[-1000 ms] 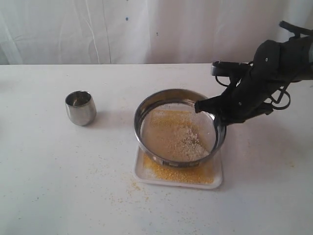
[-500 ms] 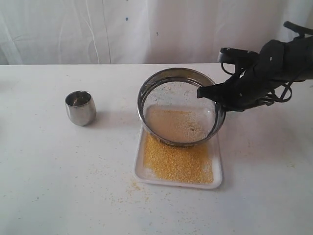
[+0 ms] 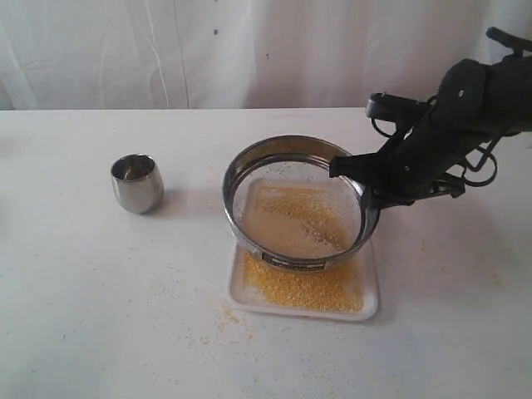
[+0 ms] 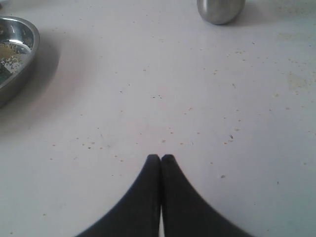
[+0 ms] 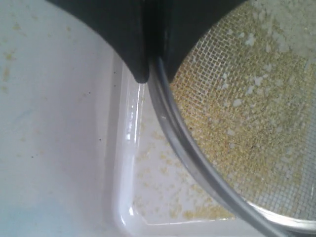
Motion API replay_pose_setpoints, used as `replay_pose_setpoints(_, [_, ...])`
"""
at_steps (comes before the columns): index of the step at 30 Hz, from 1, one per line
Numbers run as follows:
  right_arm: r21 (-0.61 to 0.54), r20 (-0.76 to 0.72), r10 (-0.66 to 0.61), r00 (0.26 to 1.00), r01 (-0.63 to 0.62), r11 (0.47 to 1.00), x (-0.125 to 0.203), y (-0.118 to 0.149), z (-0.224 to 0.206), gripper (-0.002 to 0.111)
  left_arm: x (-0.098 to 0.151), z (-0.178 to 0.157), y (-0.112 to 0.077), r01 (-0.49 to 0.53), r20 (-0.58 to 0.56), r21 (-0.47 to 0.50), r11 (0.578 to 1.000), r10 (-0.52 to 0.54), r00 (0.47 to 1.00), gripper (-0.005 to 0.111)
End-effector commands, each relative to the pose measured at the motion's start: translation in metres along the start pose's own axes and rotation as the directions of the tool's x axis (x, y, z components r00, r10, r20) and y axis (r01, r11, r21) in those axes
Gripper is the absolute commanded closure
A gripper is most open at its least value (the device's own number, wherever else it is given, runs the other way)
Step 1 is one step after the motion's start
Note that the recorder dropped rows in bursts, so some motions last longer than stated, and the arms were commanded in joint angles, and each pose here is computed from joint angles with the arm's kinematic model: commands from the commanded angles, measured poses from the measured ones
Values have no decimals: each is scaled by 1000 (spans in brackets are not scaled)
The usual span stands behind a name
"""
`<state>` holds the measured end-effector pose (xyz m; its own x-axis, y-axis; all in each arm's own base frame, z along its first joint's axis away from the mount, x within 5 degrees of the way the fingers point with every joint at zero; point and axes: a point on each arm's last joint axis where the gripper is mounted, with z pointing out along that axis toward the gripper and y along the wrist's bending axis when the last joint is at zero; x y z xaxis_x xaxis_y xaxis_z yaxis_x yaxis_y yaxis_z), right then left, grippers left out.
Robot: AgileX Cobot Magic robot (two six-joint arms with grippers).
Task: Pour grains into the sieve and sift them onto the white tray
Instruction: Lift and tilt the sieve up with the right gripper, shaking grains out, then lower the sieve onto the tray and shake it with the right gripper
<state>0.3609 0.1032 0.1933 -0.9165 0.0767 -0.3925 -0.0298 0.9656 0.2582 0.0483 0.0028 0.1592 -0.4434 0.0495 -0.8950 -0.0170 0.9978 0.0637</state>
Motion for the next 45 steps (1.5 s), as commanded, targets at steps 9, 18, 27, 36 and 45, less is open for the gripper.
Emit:
replay_pose_setpoints(9, [-60,257,93,962,-81,995,-25,2,-1,108,3,0,-1,0,-23,6,1000,0,1000,107])
replay_pose_setpoints(18, [-102,172,185,967,-170,980,-19,6,-11,108,3,0,-1,0,-23,6,1000,0,1000,107])
replay_pose_setpoints(27, [-68,-80,157,984,-162,984,5,8,-14,108,3,0,-1,0,-23,6,1000,0,1000,107])
replay_pose_setpoints(36, [-76,-127,163,978,-173,982,8,9,-11,108,3,0,-1,0,-23,6,1000,0,1000,107])
replay_pose_setpoints(45, [-82,-31,197,980,-199,977,0,7,0,108,3,0,-1,0,-23,6,1000,0,1000,107])
